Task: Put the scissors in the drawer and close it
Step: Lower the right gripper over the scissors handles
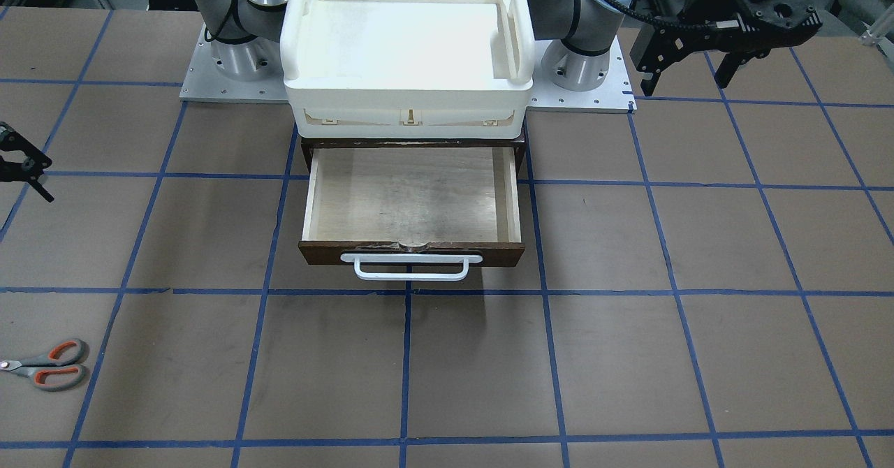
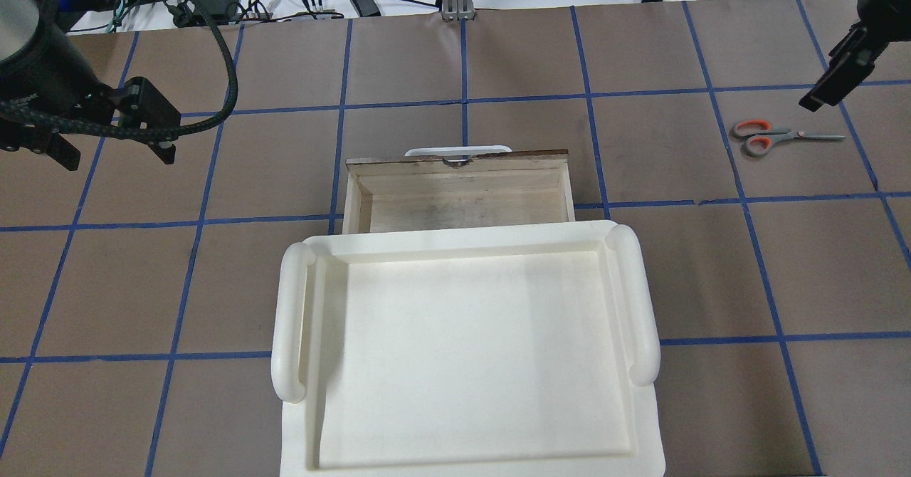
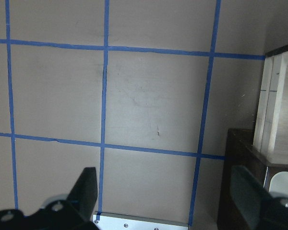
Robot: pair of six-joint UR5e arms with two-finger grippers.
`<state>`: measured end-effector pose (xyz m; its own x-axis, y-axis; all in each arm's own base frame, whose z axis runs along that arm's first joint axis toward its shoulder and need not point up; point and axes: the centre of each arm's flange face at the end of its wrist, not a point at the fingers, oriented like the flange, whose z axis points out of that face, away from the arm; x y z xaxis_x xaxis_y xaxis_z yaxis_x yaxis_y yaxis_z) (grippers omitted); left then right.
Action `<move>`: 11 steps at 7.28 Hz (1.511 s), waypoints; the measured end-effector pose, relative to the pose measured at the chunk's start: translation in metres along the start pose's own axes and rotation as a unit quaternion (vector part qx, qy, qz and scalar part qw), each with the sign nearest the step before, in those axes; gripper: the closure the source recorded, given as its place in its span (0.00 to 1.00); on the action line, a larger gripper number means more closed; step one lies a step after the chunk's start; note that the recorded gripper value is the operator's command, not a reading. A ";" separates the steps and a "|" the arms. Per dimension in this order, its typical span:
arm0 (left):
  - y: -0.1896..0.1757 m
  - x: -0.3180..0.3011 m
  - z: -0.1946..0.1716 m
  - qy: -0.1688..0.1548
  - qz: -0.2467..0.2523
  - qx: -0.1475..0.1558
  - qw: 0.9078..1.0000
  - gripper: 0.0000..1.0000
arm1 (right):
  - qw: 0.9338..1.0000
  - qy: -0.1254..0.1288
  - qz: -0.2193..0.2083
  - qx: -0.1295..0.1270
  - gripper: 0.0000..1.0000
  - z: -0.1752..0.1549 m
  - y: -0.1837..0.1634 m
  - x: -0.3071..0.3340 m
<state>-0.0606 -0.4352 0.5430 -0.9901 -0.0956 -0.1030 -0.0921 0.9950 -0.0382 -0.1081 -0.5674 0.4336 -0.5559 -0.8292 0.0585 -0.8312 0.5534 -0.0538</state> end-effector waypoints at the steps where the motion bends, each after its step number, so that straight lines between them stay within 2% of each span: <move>1: -0.001 -0.001 0.002 0.000 0.000 -0.002 1.000 0.00 | 0.999 -0.008 -0.048 0.000 0.00 0.018 0.017 0.017; 2: -0.005 0.000 0.005 0.001 0.000 -0.005 1.000 0.00 | 0.996 -0.006 -0.087 0.000 0.00 0.039 0.028 0.035; 4: -0.014 0.000 0.016 0.002 0.001 -0.018 1.000 0.00 | 0.991 0.014 -0.130 -0.004 0.00 0.077 0.035 0.064; 7: -0.032 0.009 0.026 0.019 -0.004 -0.031 0.999 0.00 | 0.981 -0.019 -0.195 -0.001 0.00 0.143 0.038 0.082; 9: -0.042 0.042 0.024 0.027 0.000 -0.024 0.999 0.00 | 0.973 -0.021 -0.228 0.003 0.00 0.174 0.040 0.093; 11: -0.049 0.070 0.030 0.039 0.029 -0.023 0.999 0.00 | 0.970 -0.015 -0.243 0.003 0.00 0.198 0.050 0.106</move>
<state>-0.1219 -0.4918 0.5074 -0.9990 -0.0376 -0.0262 -0.0379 0.9992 0.0114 -0.2063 -0.6435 0.2400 -0.0979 -0.9940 0.0485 -0.9948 0.0964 -0.0324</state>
